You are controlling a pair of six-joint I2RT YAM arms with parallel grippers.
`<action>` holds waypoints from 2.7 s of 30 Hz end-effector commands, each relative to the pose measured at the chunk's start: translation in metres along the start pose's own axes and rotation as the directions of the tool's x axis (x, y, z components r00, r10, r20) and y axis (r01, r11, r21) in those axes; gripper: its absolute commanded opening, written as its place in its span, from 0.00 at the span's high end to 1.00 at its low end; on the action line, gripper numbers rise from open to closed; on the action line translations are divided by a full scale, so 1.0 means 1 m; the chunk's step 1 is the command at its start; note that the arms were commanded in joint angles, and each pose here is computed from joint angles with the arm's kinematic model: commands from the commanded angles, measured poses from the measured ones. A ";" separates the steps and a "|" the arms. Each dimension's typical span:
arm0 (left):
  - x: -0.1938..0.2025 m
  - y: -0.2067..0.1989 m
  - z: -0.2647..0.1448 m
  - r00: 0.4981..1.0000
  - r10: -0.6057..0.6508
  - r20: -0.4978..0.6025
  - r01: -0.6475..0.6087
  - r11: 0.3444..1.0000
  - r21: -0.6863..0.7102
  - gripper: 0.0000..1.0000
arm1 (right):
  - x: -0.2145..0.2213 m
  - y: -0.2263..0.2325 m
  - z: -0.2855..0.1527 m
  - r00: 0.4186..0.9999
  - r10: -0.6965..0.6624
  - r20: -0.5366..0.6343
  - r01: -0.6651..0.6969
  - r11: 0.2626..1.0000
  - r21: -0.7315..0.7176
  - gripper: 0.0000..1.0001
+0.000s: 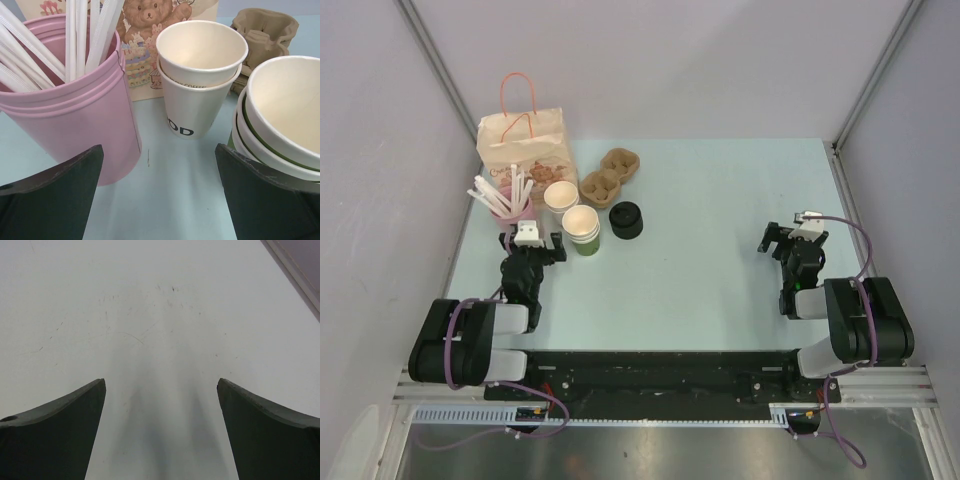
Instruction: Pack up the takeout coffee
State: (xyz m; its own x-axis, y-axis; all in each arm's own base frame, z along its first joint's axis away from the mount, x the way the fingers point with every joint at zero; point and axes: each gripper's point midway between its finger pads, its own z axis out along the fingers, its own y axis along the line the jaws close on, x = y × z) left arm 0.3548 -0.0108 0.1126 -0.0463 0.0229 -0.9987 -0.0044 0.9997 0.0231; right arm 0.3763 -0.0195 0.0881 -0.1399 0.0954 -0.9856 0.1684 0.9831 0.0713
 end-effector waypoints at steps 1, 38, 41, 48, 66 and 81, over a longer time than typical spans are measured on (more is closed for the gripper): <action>-0.019 0.001 0.003 0.998 0.029 0.064 -0.029 1.000 -0.007 0.00 | -0.012 0.000 -0.001 1.000 0.006 0.027 -0.006 1.000 0.011 0.00; -0.097 -0.061 0.036 0.788 0.333 -0.518 -0.126 0.910 0.395 0.41 | -0.107 0.146 -0.090 0.993 0.028 -0.117 -0.078 0.895 -0.440 0.09; -0.093 -0.068 0.042 0.780 0.348 -0.520 -0.128 0.902 0.412 0.42 | -0.097 0.147 -0.090 0.990 -0.003 -0.142 -0.061 0.894 -0.443 0.09; -0.066 -0.074 0.041 0.743 0.364 -0.562 -0.099 0.890 0.445 0.52 | -0.084 0.143 -0.087 0.984 -0.028 -0.177 -0.050 0.906 -0.419 0.10; -0.073 -0.078 0.036 0.760 0.329 -0.561 -0.062 0.895 0.441 0.99 | -0.088 0.144 -0.091 0.984 -0.011 -0.175 -0.064 0.908 -0.414 0.10; -0.081 -0.075 0.026 0.781 0.150 -0.606 0.133 0.908 0.397 1.00 | -0.120 0.307 -0.116 0.906 0.206 -0.370 -0.404 0.685 -0.607 0.24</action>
State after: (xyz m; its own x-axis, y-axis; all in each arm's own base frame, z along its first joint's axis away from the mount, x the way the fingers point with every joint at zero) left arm 0.3838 -0.0810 0.1880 -0.6363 0.2168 -0.7403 0.3717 0.9271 -0.0480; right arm 0.3243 0.2240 0.2021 -0.4318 0.2464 -0.8677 -0.3367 0.8484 0.4085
